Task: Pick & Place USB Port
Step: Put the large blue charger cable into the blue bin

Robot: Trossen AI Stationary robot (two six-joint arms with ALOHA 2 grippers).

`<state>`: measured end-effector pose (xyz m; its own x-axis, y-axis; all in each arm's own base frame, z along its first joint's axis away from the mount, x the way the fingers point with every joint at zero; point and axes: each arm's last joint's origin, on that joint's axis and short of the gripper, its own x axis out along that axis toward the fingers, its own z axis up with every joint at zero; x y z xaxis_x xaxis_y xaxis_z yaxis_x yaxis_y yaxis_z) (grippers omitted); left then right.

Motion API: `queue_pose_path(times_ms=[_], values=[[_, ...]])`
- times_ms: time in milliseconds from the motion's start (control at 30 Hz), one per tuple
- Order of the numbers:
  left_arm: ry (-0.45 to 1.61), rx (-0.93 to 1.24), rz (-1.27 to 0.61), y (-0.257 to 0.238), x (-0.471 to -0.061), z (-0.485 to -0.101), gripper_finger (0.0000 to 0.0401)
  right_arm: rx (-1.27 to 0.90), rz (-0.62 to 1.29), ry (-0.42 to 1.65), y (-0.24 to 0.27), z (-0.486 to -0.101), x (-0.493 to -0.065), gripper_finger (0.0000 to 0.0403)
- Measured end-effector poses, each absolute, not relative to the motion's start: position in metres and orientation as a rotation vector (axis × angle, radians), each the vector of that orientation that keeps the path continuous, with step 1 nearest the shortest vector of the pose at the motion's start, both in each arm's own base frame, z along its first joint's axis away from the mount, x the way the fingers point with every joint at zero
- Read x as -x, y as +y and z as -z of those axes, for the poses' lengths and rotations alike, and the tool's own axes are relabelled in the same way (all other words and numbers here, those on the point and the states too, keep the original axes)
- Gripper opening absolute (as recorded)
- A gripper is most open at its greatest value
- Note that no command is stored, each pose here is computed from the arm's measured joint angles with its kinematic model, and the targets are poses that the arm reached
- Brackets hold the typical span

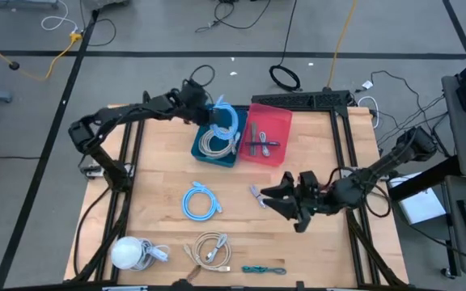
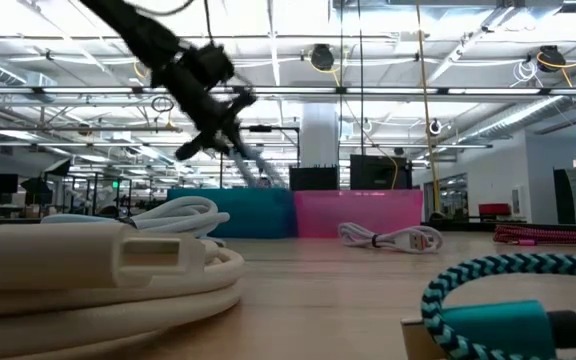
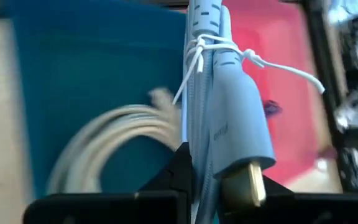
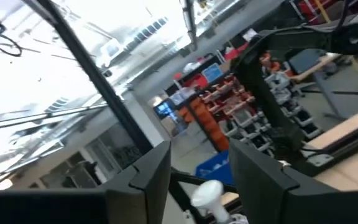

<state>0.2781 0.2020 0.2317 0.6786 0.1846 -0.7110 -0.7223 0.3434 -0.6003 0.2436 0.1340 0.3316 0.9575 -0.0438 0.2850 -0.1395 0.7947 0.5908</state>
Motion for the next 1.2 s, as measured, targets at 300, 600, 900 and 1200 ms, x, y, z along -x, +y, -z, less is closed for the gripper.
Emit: queue_pose_path(times_ms=[300,600,900,1200], values=[[0.541,1.248,-0.591,0.214,-0.248,-0.173,0.0033,-0.657,-0.031,-0.278,0.137,-0.330,-0.242,0.0156],[0.555,1.238,-0.601,0.209,-0.251,-0.171,0.0033,-0.655,-0.003,-0.278,0.135,-0.329,-0.243,0.0155],[0.677,1.078,-0.682,0.200,-0.256,-0.176,0.0151,-0.662,0.054,-0.238,0.135,-0.323,-0.244,0.0155],[0.901,0.850,-0.768,0.193,-0.261,-0.196,0.0198,-0.661,0.057,-0.237,0.134,-0.323,-0.244,0.0155]])
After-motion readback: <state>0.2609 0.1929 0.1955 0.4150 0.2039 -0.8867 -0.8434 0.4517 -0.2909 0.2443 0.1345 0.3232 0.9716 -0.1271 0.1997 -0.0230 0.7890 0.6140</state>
